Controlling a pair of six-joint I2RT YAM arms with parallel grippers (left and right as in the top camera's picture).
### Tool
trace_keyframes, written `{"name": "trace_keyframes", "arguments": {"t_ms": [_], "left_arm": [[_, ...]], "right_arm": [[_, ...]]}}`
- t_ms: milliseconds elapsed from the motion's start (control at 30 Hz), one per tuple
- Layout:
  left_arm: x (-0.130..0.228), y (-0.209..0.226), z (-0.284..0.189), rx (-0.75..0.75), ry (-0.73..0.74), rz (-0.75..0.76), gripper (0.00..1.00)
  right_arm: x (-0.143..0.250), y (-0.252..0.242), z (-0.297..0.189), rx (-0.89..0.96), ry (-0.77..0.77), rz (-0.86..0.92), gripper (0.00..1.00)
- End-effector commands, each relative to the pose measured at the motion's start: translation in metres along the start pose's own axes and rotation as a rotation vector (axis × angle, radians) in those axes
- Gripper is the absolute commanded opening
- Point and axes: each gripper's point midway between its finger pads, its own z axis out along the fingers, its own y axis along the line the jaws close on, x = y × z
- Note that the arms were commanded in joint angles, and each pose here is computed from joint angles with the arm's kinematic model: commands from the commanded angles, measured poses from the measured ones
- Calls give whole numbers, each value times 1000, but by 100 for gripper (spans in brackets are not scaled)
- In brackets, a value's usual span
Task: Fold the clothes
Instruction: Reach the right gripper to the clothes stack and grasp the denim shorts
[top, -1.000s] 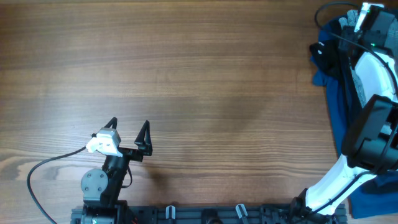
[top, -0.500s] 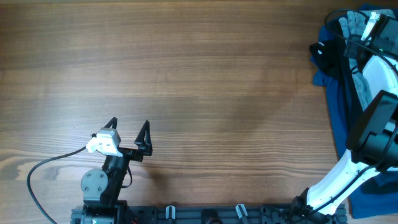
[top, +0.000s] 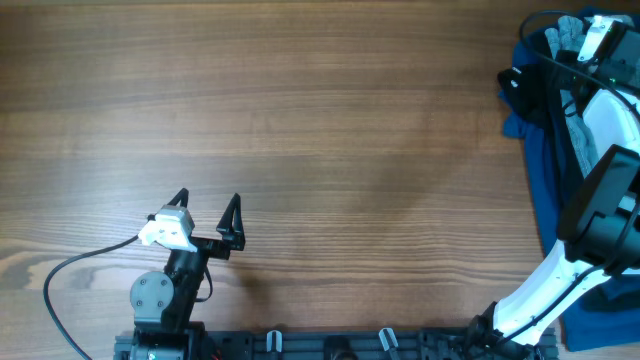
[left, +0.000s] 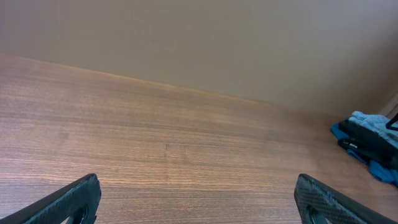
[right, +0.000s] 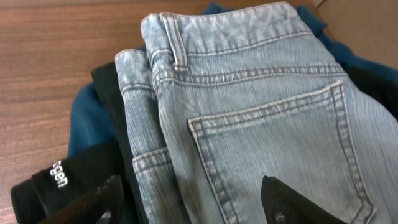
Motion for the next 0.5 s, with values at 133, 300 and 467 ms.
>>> {"name": "trace_keyframes", "arguments": {"t_ms": [133, 300, 467], "left_arm": [[2, 1, 0, -6, -1, 20, 100], [2, 1, 0, -6, -1, 20, 100], [2, 1, 0, -6, -1, 20, 100]], "right_arm": [[29, 20, 31, -75, 47, -55, 75], [27, 15, 31, -62, 40, -49, 64], [23, 12, 30, -56, 24, -46, 37]]}}
